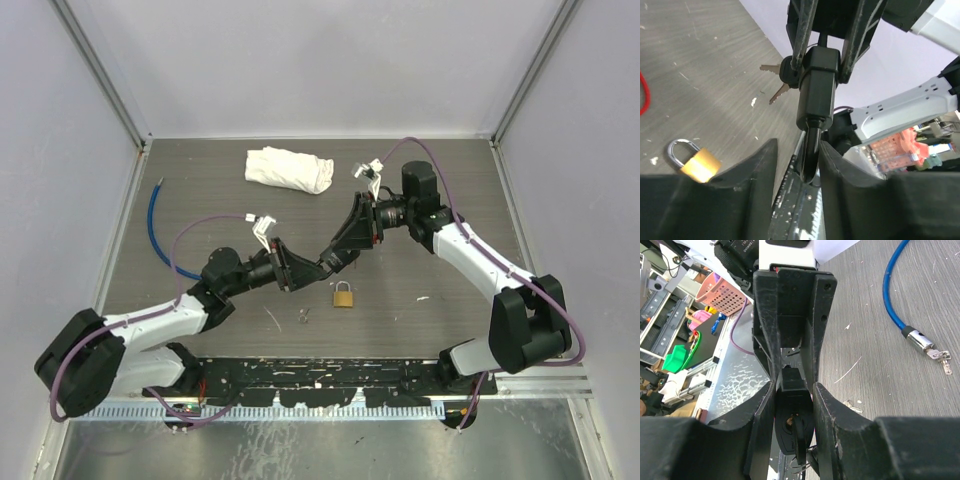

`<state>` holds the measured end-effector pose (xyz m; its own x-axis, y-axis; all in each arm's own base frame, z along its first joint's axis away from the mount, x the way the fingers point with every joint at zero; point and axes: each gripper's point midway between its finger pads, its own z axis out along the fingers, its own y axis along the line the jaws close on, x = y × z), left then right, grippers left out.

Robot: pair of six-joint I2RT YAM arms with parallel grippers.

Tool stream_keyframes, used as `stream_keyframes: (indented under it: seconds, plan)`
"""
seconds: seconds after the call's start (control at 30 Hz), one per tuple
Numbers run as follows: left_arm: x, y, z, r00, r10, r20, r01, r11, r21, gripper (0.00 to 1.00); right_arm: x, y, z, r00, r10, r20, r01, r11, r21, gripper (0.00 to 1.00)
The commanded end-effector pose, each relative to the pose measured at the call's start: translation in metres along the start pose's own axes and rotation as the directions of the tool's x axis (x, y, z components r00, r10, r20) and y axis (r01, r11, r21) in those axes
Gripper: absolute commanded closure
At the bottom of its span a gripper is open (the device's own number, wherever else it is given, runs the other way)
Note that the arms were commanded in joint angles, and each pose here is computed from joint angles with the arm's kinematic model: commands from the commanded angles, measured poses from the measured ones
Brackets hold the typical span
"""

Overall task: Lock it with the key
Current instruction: Remove the key from the lock.

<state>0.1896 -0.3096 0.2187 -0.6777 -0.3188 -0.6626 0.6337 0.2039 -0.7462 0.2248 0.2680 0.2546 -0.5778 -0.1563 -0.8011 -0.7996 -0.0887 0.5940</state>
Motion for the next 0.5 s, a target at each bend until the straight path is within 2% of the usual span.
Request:
stream_keyframes:
  seconds: [0.0,0.07,0.1,0.17,0.33,0.4,0.47]
  plan:
    - [-0.018,-0.03,0.013,0.998,0.055,0.024,-0.057,0.991,0.121,0.72,-0.01,0.01,0.0,0.998,-0.056,0.005,0.056,0.998,-0.029,0.99]
    - [-0.018,-0.03,0.014,0.997,0.069,0.029,-0.072,0.989,0.13,0.95,-0.009,0.01,-0.001,0.997,-0.071,0.005,0.071,0.997,-0.026,0.99]
    - [-0.02,-0.029,0.012,0.996,0.085,0.039,-0.089,0.988,0.128,0.99,-0.009,0.009,-0.001,0.996,-0.085,0.002,0.085,0.996,-0.024,0.99]
    - [-0.02,-0.026,0.008,0.991,0.123,0.044,-0.127,0.987,0.103,1.0,-0.009,0.007,-0.004,0.995,-0.102,-0.001,0.102,0.995,-0.014,0.95]
    - [-0.011,-0.012,-0.009,0.963,0.268,-0.027,-0.267,0.963,0.038,1.0,-0.017,-0.003,-0.029,0.991,-0.133,0.01,0.131,0.988,0.084,0.49]
    - [-0.004,-0.013,-0.015,0.944,0.325,-0.052,-0.322,0.945,0.065,1.0,-0.014,-0.011,-0.037,0.979,-0.2,-0.044,0.205,0.964,0.167,0.4]
    - [-0.002,-0.017,-0.019,0.921,0.383,-0.067,-0.376,0.922,0.093,1.0,-0.011,-0.016,-0.042,0.962,-0.257,-0.094,0.271,0.942,0.199,0.37]
